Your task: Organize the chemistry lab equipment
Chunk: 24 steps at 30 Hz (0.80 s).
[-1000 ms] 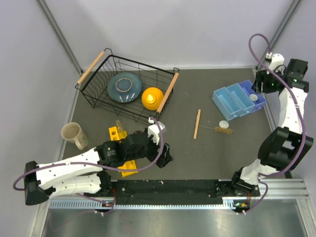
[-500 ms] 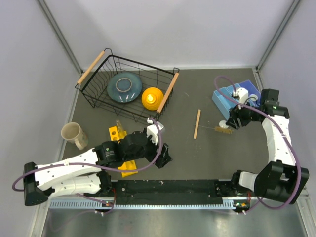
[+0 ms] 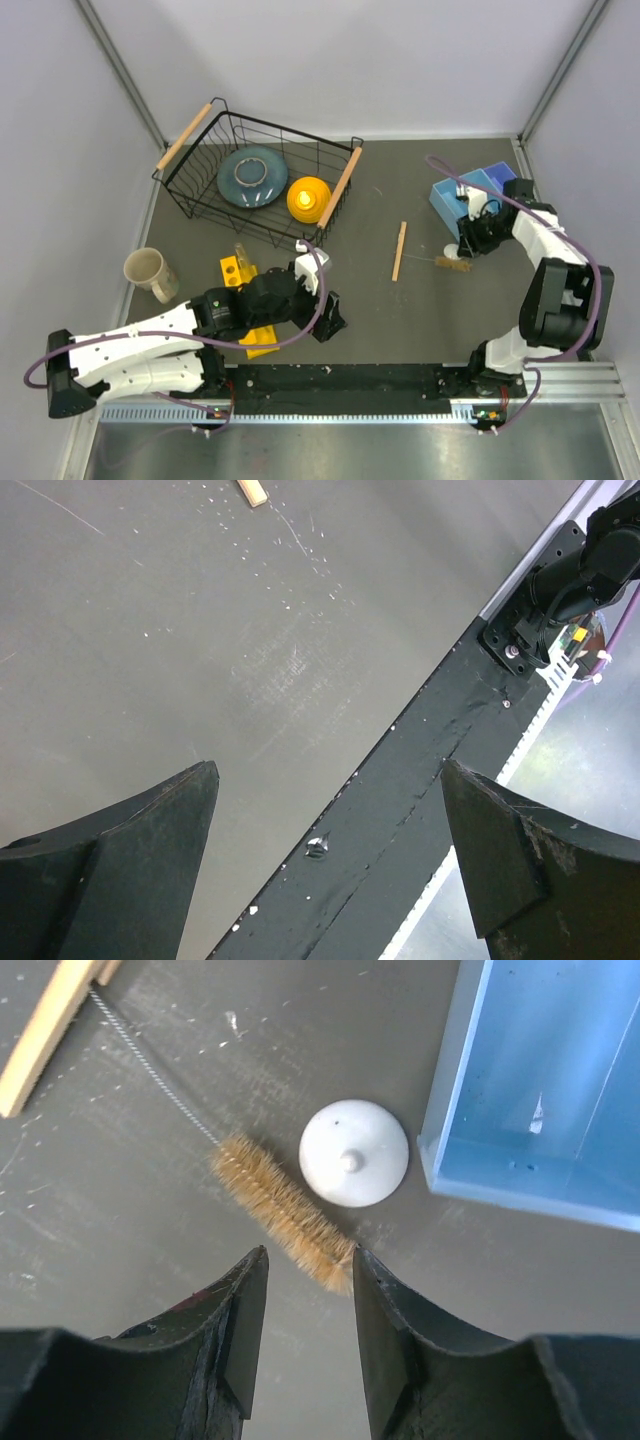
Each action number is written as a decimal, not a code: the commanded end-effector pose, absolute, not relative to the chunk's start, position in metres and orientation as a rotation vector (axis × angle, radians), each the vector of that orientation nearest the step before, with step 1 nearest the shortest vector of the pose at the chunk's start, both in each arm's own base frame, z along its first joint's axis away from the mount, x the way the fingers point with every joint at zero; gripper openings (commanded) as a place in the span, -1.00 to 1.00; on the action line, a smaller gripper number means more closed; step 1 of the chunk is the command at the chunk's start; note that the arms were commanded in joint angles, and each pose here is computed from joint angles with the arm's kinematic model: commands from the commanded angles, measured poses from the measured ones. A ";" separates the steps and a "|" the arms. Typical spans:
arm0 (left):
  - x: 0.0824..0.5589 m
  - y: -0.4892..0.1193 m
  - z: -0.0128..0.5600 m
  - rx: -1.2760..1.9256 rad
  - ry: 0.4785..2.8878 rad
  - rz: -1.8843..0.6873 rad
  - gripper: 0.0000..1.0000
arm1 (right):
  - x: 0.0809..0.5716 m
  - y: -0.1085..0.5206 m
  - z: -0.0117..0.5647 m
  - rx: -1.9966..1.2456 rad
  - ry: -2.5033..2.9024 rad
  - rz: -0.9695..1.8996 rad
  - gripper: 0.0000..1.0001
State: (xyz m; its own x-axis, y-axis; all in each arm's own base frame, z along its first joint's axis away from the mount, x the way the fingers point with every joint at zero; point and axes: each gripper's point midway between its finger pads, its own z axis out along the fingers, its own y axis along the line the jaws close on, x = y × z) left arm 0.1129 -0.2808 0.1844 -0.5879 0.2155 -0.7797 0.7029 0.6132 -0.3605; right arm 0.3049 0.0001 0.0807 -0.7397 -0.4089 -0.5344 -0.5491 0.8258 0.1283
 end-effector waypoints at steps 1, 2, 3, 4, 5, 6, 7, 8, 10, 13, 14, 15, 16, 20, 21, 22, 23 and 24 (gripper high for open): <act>0.115 -0.282 0.191 0.682 2.098 -0.906 0.98 | 0.337 -0.002 0.081 -0.680 2.477 0.289 -0.21; 0.115 -0.282 0.191 0.681 2.097 -0.907 0.98 | 0.339 -0.001 0.075 -0.678 2.490 0.293 -0.21; 0.114 -0.282 0.189 0.684 2.101 -0.905 0.98 | 0.343 0.000 0.073 -0.680 2.492 0.275 -0.22; 0.115 -0.282 0.190 0.683 2.100 -0.904 0.98 | 0.344 0.001 0.071 -0.682 2.496 0.269 -0.22; 0.115 -0.282 0.189 0.682 2.101 -0.902 0.98 | 0.345 0.002 0.066 -0.685 2.507 0.266 -0.23; 0.115 -0.282 0.189 0.684 2.102 -0.902 0.98 | 0.347 0.000 0.063 -0.681 2.511 0.243 -0.23; 0.115 -0.282 0.190 0.685 2.100 -0.903 0.98 | 0.349 0.004 0.062 -0.693 2.510 0.236 -0.24; 0.115 -0.282 0.190 0.683 2.099 -0.902 0.98 | 0.350 0.003 0.058 -0.691 2.520 0.228 -0.24; 0.115 -0.282 0.190 0.683 2.100 -0.901 0.98 | 0.354 0.002 0.056 -0.696 2.522 0.186 -0.24; 0.115 -0.282 0.189 0.684 2.101 -0.900 0.98 | 0.358 0.000 0.051 -0.688 2.536 0.144 -0.29; 0.115 -0.282 0.189 0.683 2.100 -0.901 0.98 | 0.358 -0.001 0.051 -0.685 2.539 0.140 -0.29; 0.115 -0.282 0.188 0.685 2.103 -0.899 0.98 | 0.360 -0.001 0.050 -0.681 2.539 0.138 -0.29; 0.115 -0.281 0.188 0.685 2.103 -0.899 0.98 | 0.360 0.001 0.050 -0.683 2.537 0.141 -0.29; 0.114 -0.282 0.188 0.688 2.103 -0.898 0.98 | 0.362 0.007 0.050 -0.685 2.534 0.158 -0.31; 0.115 -0.282 0.187 0.687 2.104 -0.896 0.98 | 0.364 0.008 0.050 -0.685 2.533 0.159 -0.31; 0.115 -0.282 0.187 0.688 2.106 -0.895 0.98 | 0.364 0.009 0.049 -0.683 2.533 0.162 -0.32; 0.115 -0.282 0.188 0.687 2.103 -0.897 0.98 | 0.366 0.011 0.050 -0.674 2.532 0.168 -0.33; 0.115 -0.282 0.188 0.687 2.103 -0.897 0.98 | 0.367 0.012 0.050 -0.671 2.530 0.176 -0.34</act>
State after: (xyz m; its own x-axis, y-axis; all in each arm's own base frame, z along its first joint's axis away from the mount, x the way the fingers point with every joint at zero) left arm 0.1117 -0.2788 0.1794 -0.5960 0.2181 -0.7728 0.6972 0.6181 -0.3633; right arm 0.3365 0.0038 0.0328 -0.7878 -0.4376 -0.4334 -0.4956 0.8682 0.0244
